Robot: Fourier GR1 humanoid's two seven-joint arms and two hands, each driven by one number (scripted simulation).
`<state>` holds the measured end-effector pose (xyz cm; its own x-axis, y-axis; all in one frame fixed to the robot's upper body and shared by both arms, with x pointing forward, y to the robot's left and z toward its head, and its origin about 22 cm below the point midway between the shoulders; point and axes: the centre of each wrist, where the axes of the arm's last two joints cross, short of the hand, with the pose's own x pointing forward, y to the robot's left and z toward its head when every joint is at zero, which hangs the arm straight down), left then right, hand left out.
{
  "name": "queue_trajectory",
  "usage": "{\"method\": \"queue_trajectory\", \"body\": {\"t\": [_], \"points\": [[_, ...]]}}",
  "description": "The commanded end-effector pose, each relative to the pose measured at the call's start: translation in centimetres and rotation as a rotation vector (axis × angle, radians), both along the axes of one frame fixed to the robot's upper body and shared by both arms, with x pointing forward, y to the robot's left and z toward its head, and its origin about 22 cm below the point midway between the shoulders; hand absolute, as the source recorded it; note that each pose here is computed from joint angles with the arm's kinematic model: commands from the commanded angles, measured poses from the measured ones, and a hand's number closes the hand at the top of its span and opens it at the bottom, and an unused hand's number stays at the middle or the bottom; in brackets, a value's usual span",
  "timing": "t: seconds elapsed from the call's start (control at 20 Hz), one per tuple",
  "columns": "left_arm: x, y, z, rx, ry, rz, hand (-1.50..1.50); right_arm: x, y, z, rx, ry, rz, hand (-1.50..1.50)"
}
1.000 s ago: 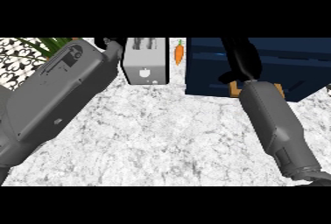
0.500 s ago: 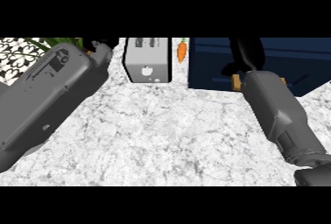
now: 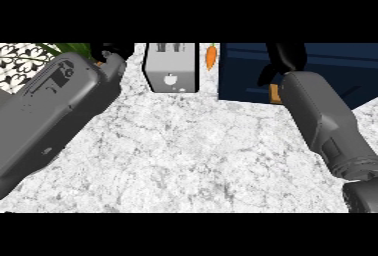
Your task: Pick up the can, place it into the drawer and close the drawer
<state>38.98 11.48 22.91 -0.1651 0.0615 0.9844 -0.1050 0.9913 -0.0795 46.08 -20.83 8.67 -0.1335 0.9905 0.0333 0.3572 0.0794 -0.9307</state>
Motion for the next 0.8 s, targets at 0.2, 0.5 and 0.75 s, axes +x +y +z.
{"method": "queue_trajectory", "body": {"t": [0.2, 0.5, 0.75], "points": [[-0.9, 0.1, 0.6, -0.001, -0.001, -0.034, -1.50, 1.1, 2.2, 3.0, 0.305, 0.028, 0.134, -1.50], [-1.1, 0.4, -0.4, 0.003, 0.009, -0.016, -1.50, 1.3, 2.9, 3.6, 0.677, 0.057, 0.176, -1.50], [-1.8, 1.2, -1.3, 0.013, 0.004, -0.016, -1.50, 1.4, 0.8, 4.1, 0.733, 0.057, 0.204, -1.50]]}}
